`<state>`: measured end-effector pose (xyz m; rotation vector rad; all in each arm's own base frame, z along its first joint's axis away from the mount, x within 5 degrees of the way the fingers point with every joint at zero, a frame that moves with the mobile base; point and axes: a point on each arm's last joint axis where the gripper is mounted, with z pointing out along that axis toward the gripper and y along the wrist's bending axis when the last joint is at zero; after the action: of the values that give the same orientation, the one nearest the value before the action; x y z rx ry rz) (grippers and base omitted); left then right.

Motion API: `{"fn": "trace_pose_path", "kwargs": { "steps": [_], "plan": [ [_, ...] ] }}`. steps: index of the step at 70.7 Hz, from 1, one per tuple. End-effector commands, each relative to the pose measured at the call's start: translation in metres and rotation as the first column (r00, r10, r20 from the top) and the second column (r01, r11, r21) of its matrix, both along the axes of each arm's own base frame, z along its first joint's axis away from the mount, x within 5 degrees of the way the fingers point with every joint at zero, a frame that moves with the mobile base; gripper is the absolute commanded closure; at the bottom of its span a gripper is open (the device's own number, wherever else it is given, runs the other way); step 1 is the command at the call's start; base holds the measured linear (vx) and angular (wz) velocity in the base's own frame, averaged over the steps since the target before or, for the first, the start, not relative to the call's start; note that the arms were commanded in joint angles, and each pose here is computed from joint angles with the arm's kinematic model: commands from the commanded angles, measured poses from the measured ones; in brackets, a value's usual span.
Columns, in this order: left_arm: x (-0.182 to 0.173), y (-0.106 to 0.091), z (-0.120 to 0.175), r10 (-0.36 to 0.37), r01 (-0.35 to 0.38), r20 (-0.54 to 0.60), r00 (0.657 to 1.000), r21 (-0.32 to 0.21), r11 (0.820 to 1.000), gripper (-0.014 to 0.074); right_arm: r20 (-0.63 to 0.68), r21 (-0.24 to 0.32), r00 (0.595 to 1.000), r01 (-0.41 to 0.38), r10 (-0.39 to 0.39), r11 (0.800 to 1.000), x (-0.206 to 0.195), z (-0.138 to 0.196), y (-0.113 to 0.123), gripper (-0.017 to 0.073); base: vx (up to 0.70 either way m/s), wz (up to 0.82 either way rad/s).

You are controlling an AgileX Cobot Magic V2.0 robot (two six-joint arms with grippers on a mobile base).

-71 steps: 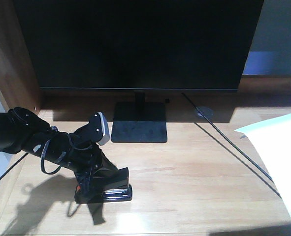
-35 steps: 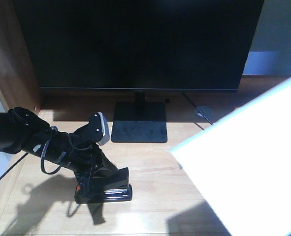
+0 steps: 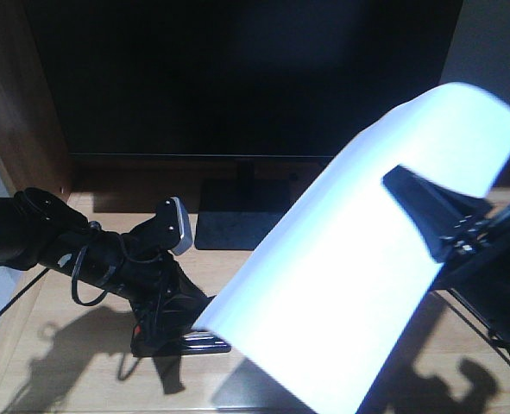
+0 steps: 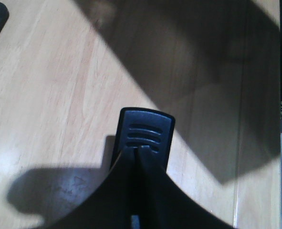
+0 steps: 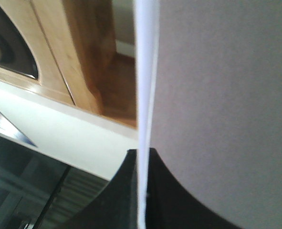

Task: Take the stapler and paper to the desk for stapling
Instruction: 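Swing the white paper with the right gripper over the desk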

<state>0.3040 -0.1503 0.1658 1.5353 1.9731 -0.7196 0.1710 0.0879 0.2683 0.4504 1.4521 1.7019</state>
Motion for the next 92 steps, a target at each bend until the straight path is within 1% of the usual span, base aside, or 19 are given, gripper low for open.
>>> {"fn": "trace_pose_path", "kwargs": {
  "steps": [1, 7, 12, 14, 15, 19, 20, 24, 30, 32, 38, 43, 54, 65, 74, 85, 92],
  "plan": [
    [0.0, -0.005, 0.023, 0.006, -0.003, 0.036, 0.999, -0.066, 0.998, 0.0601, 0.072, 0.05, 0.994, -0.082, 0.079, 0.995, 0.008, 0.005, 0.005, 0.0564, 0.0, 0.0],
    [0.0, -0.005, 0.023, 0.006, -0.003, 0.036, 0.999, -0.066, 0.998, 0.0601, 0.041, 0.03, 0.991, -0.13, 0.128, 0.991, 0.015, -0.008, 0.005, 0.0564, 0.0, 0.0],
    [0.0, -0.005, 0.023, 0.006, -0.003, 0.036, 0.999, -0.066, 0.998, 0.0601, 0.003, 0.005, 0.983, -0.181, 0.181, 0.983, 0.02, -0.02, 0.001, 0.0564, 0.0, 0.0],
    [0.0, -0.005, 0.023, 0.006, -0.003, 0.036, 0.999, -0.066, 0.998, 0.0601, -0.03, -0.016, 0.981, -0.192, 0.192, 0.981, 0.023, -0.027, -0.002, 0.0564, 0.0, 0.0],
    [0.0, -0.005, 0.023, 0.006, -0.003, 0.036, 0.999, -0.066, 0.998, 0.0601, -0.044, -0.036, 0.977, -0.209, 0.207, 0.977, 0.024, -0.03, -0.002, 0.0564, 0.0, 0.0],
    [0.0, -0.005, 0.023, 0.006, -0.003, 0.036, 0.999, -0.066, 0.998, 0.0601, -0.088, -0.08, 0.972, -0.226, 0.219, 0.971, 0.027, -0.041, -0.008, 0.0564, 0.0, 0.0],
    [0.0, -0.005, 0.023, 0.006, -0.003, 0.036, 0.999, -0.066, 0.998, 0.0601, -0.1, -0.096, 0.968, -0.241, 0.231, 0.966, 0.027, -0.044, -0.009, 0.0564, 0.0, 0.0],
    [0.0, -0.005, 0.023, 0.006, -0.003, 0.036, 0.999, -0.066, 0.998, 0.0601, -0.138, -0.131, 0.961, -0.256, 0.238, 0.958, 0.029, -0.054, -0.015, 0.0564, 0.0, 0.0],
    [0.0, -0.005, 0.023, 0.006, -0.003, 0.036, 0.999, -0.066, 0.998, 0.0601, -0.172, -0.188, 0.951, -0.286, 0.256, 0.94, 0.031, -0.067, -0.021, 0.0564, 0.0, 0.0],
    [0.0, -0.005, 0.023, 0.006, -0.003, 0.036, 0.999, -0.066, 0.998, 0.0601, -0.181, -0.2, 0.95, -0.29, 0.256, 0.936, 0.031, -0.07, -0.023, 0.0564, 0.0, 0.0],
    [0.0, -0.005, 0.023, 0.006, -0.003, 0.036, 0.999, -0.066, 0.998, 0.0601, -0.199, -0.245, 0.942, -0.316, 0.271, 0.917, 0.032, -0.081, -0.028, 0.0564, 0.0, 0.0],
    [0.0, -0.005, 0.023, 0.006, -0.003, 0.036, 0.999, -0.066, 0.998, 0.0601, -0.214, -0.271, 0.936, -0.333, 0.281, 0.903, 0.032, -0.089, -0.03, 0.0564, 0.0, 0.0],
    [0.0, -0.005, 0.023, 0.006, -0.003, 0.036, 0.999, -0.066, 0.998, 0.0601, -0.24, -0.307, 0.923, -0.366, 0.301, 0.878, 0.034, -0.108, -0.03, 0.0564, 0.0, 0.0],
    [0.0, -0.005, 0.023, 0.006, -0.003, 0.036, 0.999, -0.066, 0.998, 0.0601, -0.251, -0.322, 0.917, -0.382, 0.311, 0.866, 0.036, -0.12, -0.03, 0.0564, 0.0, 0.0],
    [0.0, -0.005, 0.023, 0.006, -0.003, 0.036, 0.999, -0.066, 0.998, 0.0601, -0.239, -0.349, 0.911, -0.404, 0.337, 0.846, 0.034, -0.123, -0.029, 0.0564, 0.0, 0.0],
    [0.0, -0.005, 0.023, 0.006, -0.003, 0.036, 0.999, -0.066, 0.998, 0.0601, -0.245, -0.363, 0.889, -0.453, 0.386, 0.814, 0.029, -0.124, -0.027, 0.0564, 0.0, 0.0],
    [0.0, -0.005, 0.023, 0.006, -0.003, 0.036, 0.999, -0.066, 0.998, 0.0601, -0.242, -0.367, 0.887, -0.459, 0.393, 0.809, 0.028, -0.123, -0.027, 0.0564, 0.0, 0.0]
  ]
}}
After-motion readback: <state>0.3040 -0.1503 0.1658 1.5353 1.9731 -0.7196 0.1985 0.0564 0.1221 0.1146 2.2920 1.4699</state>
